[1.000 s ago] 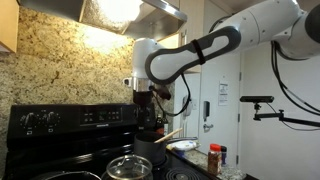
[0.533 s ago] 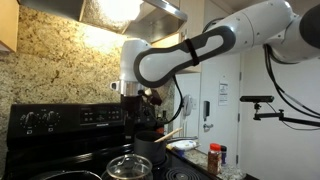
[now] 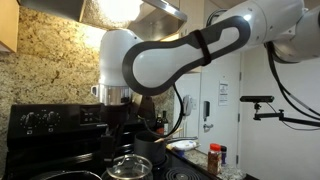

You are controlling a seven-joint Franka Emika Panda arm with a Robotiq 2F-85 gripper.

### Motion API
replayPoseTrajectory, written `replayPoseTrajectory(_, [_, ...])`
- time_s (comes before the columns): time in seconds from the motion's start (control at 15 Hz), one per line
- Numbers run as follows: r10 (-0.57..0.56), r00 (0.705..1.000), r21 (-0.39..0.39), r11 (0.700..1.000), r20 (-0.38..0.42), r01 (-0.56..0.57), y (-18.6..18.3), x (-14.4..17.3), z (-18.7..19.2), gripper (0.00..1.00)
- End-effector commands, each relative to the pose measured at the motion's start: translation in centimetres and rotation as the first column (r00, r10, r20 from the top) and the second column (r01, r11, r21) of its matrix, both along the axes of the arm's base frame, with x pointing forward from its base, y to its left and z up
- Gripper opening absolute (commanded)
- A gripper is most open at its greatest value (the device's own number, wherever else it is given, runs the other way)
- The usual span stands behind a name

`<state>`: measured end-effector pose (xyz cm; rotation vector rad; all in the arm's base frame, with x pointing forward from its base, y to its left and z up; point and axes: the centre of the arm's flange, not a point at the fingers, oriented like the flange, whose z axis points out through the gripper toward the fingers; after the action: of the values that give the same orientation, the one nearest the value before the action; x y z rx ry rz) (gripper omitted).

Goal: Slide the brown pot handle to the right, put the lid on the covered pot, and then put the pot with a black handle on the right front plate

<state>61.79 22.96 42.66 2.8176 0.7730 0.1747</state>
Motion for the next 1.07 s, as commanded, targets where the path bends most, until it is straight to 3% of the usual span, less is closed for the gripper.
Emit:
replayPoseTrajectory(0.0, [0.028, 1.000, -0.021, 0.999, 0.004, -0.028, 0.8, -0.4, -0.1, 1.00])
replayPoseTrajectory(0.4, [0.057, 0.998, -0.059, 0.997, 0.004, -0.056, 0.7, -0.4, 0.0, 1.00])
replayPoseTrajectory(0.53, [0.055, 0.998, -0.059, 0.997, -0.024, -0.056, 0.1, -2.0, 0.1, 1.00])
replayPoseTrajectory(1.0, [0.040, 0.991, 0.044, 0.998, -0.130, -0.034, -1.3, -13.7, -2.7, 1.00])
